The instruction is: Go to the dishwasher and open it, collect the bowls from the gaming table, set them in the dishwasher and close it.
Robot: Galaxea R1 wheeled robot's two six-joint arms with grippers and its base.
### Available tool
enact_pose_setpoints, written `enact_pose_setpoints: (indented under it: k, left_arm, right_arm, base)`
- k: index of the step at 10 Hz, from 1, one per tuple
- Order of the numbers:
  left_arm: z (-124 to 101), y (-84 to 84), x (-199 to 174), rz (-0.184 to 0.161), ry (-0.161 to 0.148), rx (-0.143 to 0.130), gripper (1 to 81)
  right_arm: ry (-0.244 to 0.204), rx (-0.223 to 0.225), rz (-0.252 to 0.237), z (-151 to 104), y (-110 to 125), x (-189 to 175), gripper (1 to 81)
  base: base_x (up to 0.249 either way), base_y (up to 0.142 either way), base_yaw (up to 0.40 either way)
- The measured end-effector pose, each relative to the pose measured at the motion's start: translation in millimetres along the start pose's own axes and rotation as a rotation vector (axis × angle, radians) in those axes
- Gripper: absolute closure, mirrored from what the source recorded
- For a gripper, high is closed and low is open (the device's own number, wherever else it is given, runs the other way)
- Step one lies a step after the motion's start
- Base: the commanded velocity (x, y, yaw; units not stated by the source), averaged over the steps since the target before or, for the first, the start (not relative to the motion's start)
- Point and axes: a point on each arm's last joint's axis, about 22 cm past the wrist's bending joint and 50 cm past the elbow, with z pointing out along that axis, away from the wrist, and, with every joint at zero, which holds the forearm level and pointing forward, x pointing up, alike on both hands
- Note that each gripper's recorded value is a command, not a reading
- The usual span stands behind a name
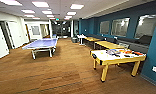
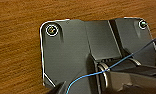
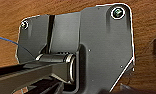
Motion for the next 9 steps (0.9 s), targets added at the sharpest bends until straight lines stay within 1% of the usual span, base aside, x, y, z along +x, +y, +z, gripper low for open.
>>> enact_pose_setpoints:
  k: [9]
  left_arm:
    - [-0.2,-1.0,0.1,-0.001,0.000,0.001,1.0]
  right_arm:
    - [0.001,-0.003,0.000,-0.2,1.5,1.3,1.0]
  base:
    - [0.244,0.000,0.000]
